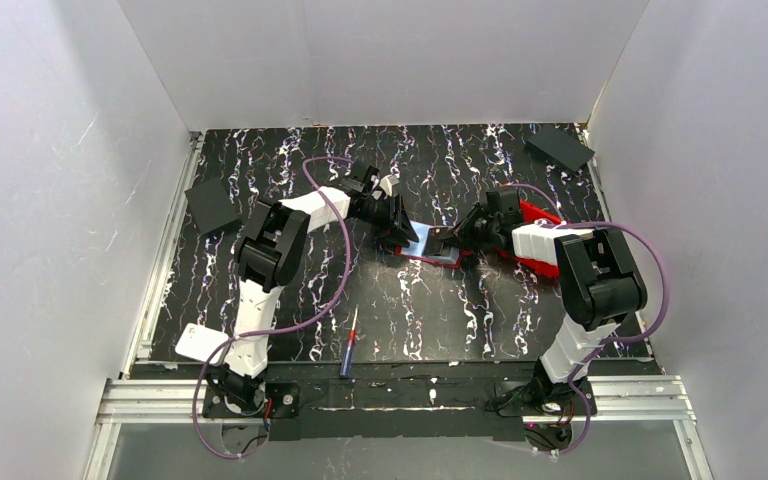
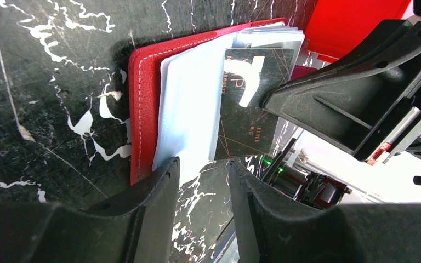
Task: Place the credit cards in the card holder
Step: Insert the credit card into the card holder.
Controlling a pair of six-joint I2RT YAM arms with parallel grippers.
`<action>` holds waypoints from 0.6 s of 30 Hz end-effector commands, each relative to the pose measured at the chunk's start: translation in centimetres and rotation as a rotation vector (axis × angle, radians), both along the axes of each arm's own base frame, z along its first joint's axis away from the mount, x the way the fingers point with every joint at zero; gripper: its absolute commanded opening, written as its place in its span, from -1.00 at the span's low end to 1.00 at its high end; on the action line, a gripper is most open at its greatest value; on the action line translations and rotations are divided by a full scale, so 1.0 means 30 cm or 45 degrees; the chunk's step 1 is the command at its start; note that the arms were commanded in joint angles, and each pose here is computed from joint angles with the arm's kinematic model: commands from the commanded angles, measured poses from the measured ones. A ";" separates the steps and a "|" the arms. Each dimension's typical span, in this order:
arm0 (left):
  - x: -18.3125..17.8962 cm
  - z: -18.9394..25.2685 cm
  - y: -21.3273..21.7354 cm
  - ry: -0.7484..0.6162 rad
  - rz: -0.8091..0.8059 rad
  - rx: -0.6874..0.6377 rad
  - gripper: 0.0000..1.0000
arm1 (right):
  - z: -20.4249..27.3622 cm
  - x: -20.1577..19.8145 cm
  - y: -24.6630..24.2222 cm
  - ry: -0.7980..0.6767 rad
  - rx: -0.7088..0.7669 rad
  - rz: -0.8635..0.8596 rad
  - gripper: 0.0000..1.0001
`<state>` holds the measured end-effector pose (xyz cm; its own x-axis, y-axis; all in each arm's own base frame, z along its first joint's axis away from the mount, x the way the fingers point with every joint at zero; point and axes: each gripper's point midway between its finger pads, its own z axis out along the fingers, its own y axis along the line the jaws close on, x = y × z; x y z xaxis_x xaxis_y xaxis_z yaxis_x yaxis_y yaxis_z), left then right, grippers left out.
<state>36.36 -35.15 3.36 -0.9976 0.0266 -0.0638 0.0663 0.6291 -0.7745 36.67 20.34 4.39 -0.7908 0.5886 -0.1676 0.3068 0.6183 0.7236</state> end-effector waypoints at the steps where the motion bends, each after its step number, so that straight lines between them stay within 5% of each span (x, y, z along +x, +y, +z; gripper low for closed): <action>1: -0.031 -0.039 0.027 0.047 0.001 0.070 -0.24 | -0.077 -0.062 -0.040 0.111 -0.090 -0.002 -0.97; 18: -0.033 -0.038 0.028 0.047 -0.014 0.073 -0.24 | -0.116 0.027 0.029 -0.048 -0.042 0.197 -0.97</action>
